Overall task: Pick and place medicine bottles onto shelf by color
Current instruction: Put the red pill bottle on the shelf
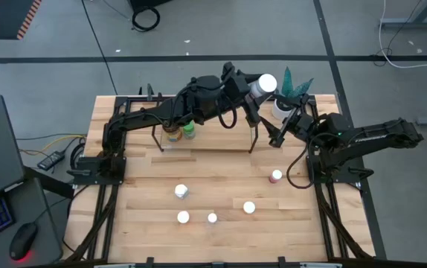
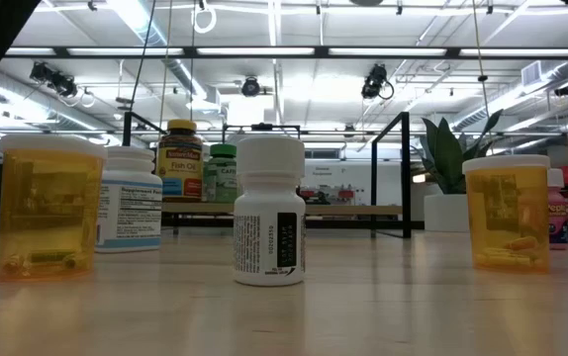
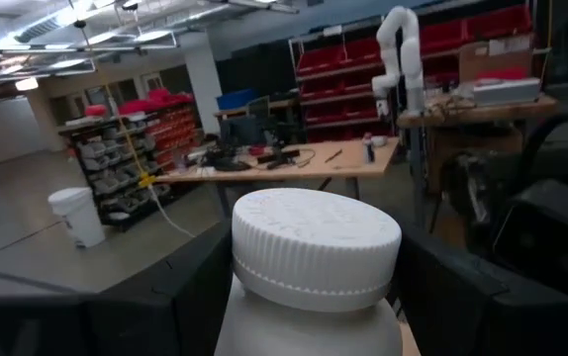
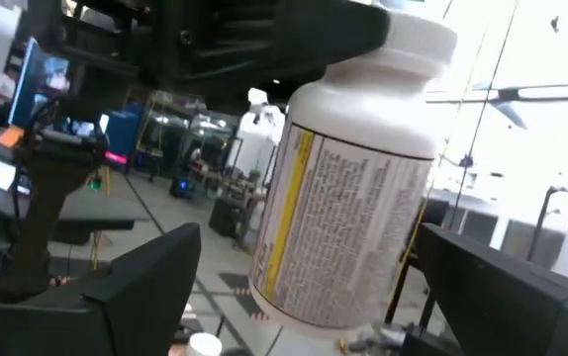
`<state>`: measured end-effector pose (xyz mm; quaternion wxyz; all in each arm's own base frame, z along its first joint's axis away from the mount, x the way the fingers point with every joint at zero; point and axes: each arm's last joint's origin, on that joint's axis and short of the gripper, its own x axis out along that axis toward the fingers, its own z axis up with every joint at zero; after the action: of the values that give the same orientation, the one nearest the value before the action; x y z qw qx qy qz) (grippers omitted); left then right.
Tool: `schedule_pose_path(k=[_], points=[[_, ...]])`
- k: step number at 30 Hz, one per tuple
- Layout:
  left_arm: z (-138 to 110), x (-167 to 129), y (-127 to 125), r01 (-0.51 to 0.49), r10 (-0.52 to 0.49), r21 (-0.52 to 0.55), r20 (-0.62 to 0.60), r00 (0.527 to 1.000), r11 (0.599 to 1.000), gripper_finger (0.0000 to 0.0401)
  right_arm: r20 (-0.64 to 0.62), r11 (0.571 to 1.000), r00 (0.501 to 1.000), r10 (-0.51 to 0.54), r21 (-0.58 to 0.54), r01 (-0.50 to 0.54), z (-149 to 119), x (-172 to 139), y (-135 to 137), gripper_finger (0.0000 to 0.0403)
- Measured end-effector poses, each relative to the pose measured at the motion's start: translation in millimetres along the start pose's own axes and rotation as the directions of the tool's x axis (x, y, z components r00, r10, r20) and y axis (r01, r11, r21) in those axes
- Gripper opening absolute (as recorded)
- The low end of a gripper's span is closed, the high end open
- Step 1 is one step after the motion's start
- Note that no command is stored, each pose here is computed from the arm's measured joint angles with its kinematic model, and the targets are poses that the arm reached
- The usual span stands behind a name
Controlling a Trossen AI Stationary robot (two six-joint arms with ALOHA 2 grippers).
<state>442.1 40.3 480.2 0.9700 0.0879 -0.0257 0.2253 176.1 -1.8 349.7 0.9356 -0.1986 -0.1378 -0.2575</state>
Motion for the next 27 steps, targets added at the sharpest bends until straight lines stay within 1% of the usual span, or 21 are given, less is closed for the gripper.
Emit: schedule_pose_path(k=[4, 6, 8, 11, 14, 19, 24, 27], points=[[4.5, -2.2, -4.8, 0.007, -0.006, -0.012, 0.035, 0.999, 1.000, 0.0247, 0.044, 0.999, 0.999, -0.033, -0.010, 0.033, 1.6, 4.9, 3.0, 0.0378], [5.6, -3.4, -7.4, 0.005, -0.004, -0.012, 0.040, 0.999, 1.000, 0.0249, 0.073, 0.998, 0.995, -0.064, 0.000, 0.065, 4.1, 6.1, 1.8, 0.0374], [6.1, -4.1, -9.2, -0.001, 0.002, -0.011, 0.042, 0.999, 1.000, 0.0251, 0.081, 0.997, 0.994, -0.071, 0.002, 0.071, 5.7, 8.2, 1.7, 0.0369], [6.8, -4.4, -9.6, -0.003, 0.004, -0.014, 0.048, 0.999, 1.000, 0.0250, 0.075, 0.998, 0.996, -0.053, -0.011, 0.054, 12.9, 15.6, 1.8, 0.0363], [6.5, -4.4, -9.5, -0.008, 0.008, -0.012, 0.044, 0.999, 1.000, 0.0248, 0.027, 0.999, 0.999, -0.032, -0.037, 0.033, 19.6, 24.6, 2.8, 0.0358], [8.8, -6.1, -10.0, -0.010, 0.011, -0.010, 0.051, 0.999, 1.000, 0.0254, -0.004, 0.998, 0.999, -0.039, -0.051, 0.039, 29.0, 38.1, 1.5, 0.0349], [9.9, -7.1, -10.4, -0.008, 0.008, -0.008, 0.052, 0.999, 1.000, 0.0249, -0.027, 0.999, 0.999, -0.020, -0.048, 0.018, 35.4, 40.3, -1.7, 0.0346], [9.4, -7.6, -13.0, 0.002, -0.003, 0.004, 0.050, 0.999, 1.000, 0.0249, -0.034, 0.999, 0.999, 0.037, -0.032, -0.038, 36.8, 37.5, -2.9, 0.0349]])
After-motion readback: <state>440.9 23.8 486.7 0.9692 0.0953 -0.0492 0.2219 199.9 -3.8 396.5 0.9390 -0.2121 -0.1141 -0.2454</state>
